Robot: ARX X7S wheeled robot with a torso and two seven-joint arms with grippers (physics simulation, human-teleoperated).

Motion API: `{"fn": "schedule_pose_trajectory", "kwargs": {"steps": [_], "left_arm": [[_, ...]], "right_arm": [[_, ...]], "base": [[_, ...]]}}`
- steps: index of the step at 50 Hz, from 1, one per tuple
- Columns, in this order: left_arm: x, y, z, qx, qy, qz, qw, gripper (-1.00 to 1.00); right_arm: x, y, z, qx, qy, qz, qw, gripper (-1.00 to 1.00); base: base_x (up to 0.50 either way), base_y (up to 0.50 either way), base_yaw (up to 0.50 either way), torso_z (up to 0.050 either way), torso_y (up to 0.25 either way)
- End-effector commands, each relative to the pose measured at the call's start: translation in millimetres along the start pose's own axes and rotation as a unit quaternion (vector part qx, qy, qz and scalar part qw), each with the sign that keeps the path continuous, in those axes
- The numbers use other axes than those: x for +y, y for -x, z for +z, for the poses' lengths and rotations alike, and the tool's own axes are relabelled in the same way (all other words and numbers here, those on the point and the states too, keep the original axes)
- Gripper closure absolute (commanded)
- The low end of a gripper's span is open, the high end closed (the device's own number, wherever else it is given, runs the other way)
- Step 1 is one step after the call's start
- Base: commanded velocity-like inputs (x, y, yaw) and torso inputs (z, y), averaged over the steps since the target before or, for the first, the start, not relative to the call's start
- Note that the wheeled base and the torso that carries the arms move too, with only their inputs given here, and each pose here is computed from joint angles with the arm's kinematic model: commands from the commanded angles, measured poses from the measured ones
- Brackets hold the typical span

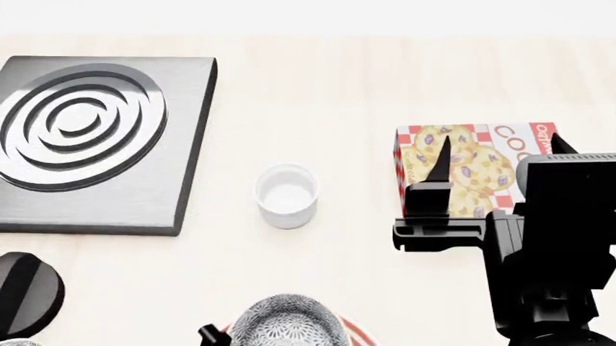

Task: Pick the akita bowl on the stove and place it on the plate.

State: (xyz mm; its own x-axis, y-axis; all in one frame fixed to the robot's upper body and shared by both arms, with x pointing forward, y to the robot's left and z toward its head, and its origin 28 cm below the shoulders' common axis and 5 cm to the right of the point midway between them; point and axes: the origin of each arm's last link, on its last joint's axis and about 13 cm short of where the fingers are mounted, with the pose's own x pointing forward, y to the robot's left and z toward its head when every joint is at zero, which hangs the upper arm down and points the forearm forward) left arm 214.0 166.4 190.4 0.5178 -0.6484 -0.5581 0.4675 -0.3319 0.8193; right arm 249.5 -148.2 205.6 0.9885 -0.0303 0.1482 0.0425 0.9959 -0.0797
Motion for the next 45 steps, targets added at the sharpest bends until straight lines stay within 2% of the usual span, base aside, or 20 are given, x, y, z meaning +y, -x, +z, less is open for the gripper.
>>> {"fn": "schedule_pose_trajectory", "kwargs": {"steps": [1, 11, 30, 45], "left_arm": [[9.4, -3.4, 4.3, -0.012, -0.008, 0.035, 0.999, 1.00], [8.1, -6.4, 6.1, -0.014, -0.005, 0.041, 0.999, 1.00], [-12.3, -11.9, 6.3, -0.014, 0.018, 0.024, 0.999, 1.00], [-18.3, -15.3, 6.6, -0.016, 0.026, 0.021, 0.999, 1.00]], "right_arm": [[-1.1, -0.6, -0.5, -0.004, -0.008, -0.002, 1.000, -1.00], [-1.2, -0.9, -0.4, -0.004, -0.007, -0.002, 1.000, -1.00], [-1.2, -1.1, 0.3, -0.003, -0.007, -0.002, 1.000, -1.00], [-1.2, -1.1, 0.3, -0.004, -0.007, -0.002, 1.000, -1.00]], "base": [[0.00, 0.00, 0.00, 0.000, 0.000], [0.00, 0.00, 0.00, 0.000, 0.001], [0.00, 0.00, 0.00, 0.001, 0.000], [0.00, 0.00, 0.00, 0.000, 0.001]]}}
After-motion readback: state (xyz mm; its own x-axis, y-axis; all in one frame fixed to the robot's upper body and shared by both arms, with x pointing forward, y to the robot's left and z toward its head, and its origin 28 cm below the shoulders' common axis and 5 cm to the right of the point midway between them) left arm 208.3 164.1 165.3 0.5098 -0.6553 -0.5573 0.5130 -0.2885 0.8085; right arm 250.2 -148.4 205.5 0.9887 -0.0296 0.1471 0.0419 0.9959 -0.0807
